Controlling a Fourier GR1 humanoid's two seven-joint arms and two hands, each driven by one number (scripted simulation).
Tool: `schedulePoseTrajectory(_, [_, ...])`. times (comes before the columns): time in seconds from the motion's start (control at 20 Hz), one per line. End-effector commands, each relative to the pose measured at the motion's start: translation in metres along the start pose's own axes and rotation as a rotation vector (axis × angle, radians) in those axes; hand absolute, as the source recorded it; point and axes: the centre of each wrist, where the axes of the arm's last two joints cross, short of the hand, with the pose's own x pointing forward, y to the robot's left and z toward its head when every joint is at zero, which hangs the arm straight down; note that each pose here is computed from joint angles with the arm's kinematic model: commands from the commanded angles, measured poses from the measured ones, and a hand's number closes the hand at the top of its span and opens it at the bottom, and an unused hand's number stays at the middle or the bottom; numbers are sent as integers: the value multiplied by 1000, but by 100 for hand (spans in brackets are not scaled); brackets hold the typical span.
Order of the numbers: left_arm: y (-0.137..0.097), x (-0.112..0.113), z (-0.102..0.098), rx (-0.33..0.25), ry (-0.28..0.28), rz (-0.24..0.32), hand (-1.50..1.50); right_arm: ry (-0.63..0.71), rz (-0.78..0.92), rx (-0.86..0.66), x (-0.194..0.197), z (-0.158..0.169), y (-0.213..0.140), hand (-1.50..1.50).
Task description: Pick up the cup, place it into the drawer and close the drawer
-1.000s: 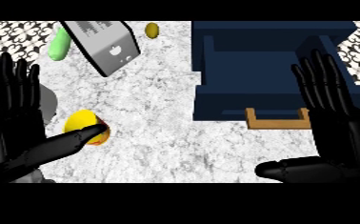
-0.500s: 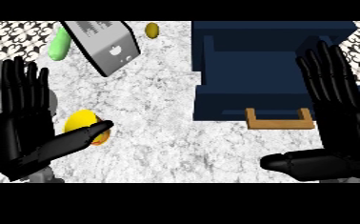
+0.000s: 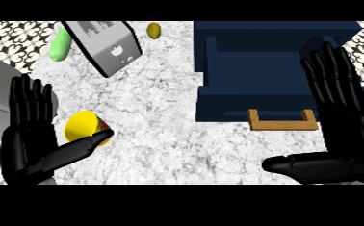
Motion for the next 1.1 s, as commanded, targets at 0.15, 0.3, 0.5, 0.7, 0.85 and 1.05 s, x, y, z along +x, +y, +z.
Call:
schedulePoseTrajectory(0.15, [26, -34, 0, 52, 63, -40, -150, -4, 15, 4, 2, 3, -10, -150])
schedulePoseTrajectory(0.3, [47, -42, -2, 97, 73, -39, -150, 12, -18, 15, -6, 1, 3, -150])
schedulePoseTrajectory(0.5, [35, -67, 5, 89, 65, -63, -150, 5, -16, -1, -10, 0, 0, -150])
schedulePoseTrajectory(0.7, [43, -78, 17, 83, 118, -64, -150, 20, -17, 22, 1, 6, 7, -150])
schedulePoseTrajectory(0.85, [55, -105, 33, 89, 116, -49, -150, 7, -3, 21, -9, 3, -11, -150])
schedulePoseTrajectory(1.05, [50, -112, 40, 74, 149, -74, -150, 0, -23, 21, 16, -16, -1, -150])
